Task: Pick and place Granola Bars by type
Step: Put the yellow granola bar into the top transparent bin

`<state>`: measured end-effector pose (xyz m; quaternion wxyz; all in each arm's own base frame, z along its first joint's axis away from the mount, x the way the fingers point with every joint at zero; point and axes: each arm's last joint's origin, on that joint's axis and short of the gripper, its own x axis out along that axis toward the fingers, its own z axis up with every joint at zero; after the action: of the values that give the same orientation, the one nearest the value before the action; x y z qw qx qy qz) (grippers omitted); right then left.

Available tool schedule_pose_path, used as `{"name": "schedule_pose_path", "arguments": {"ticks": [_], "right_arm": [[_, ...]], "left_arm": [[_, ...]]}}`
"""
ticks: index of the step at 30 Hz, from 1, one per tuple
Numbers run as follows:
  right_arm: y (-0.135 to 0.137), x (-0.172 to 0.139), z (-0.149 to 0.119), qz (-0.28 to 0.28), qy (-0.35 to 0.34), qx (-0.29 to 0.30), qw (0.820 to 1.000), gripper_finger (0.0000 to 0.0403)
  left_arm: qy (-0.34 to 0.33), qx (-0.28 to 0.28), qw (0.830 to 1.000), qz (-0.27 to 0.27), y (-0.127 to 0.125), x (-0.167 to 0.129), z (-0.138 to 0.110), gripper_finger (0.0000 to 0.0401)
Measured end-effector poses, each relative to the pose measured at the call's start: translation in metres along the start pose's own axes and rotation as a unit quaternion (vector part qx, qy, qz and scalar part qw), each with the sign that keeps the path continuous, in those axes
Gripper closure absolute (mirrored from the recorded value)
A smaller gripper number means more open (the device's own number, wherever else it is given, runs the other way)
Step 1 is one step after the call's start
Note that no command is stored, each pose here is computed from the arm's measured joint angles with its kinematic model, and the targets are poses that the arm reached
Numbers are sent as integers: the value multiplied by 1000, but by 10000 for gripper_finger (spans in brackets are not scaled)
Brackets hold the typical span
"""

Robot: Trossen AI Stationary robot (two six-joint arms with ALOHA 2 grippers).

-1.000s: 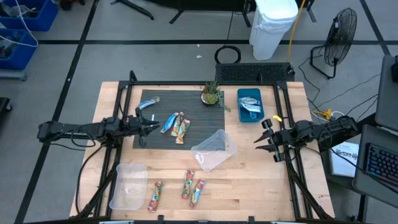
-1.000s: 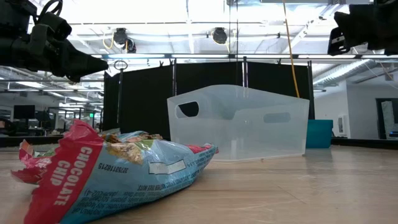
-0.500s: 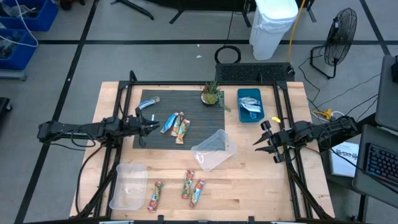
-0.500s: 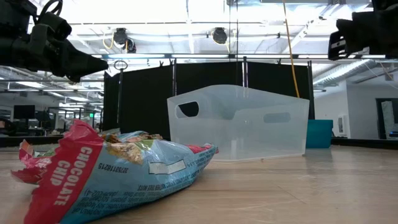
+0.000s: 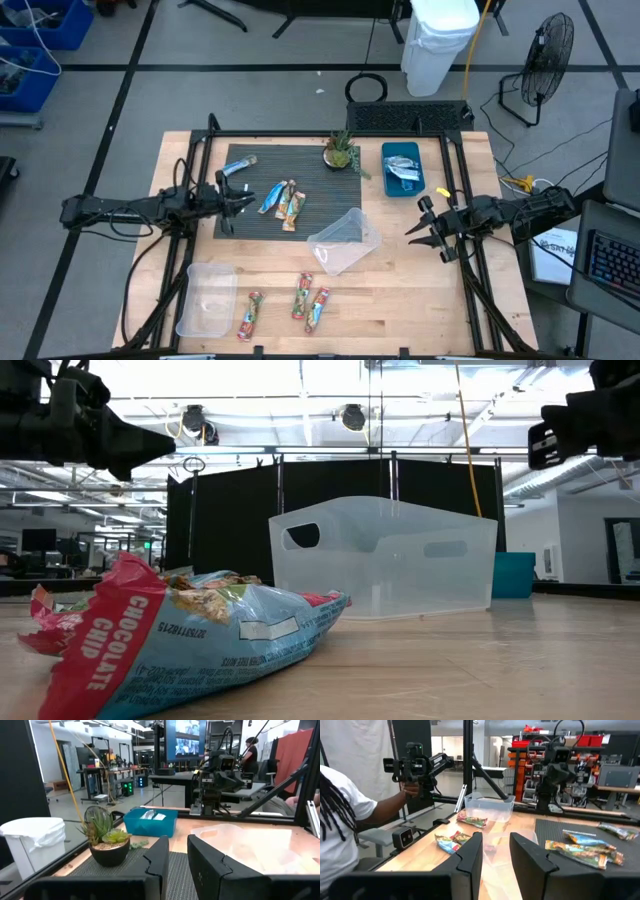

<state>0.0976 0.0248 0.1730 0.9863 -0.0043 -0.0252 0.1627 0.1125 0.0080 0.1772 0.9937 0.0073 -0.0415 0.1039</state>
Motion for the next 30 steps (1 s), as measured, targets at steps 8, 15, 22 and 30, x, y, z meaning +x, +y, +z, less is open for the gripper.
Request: {"name": "schedule_pose_path", "arguments": {"ticks": [8, 15, 22, 30], "right_arm": [[0, 0, -3, 1, 15, 19, 1000, 314], [1, 0, -3, 16, 15, 19, 1000, 314], [2, 0, -5, 41, 24, 21, 999, 314], [2, 0, -4, 37, 23, 76, 996, 314]], "left_arm": [[-1, 0, 1000, 0, 0, 0, 0, 325], [0, -8, 1000, 0, 0, 0, 0, 325], [4, -31, 999, -41, -2, 0, -1, 325], [-3, -75, 995, -64, -4, 0, 1, 325]]}}
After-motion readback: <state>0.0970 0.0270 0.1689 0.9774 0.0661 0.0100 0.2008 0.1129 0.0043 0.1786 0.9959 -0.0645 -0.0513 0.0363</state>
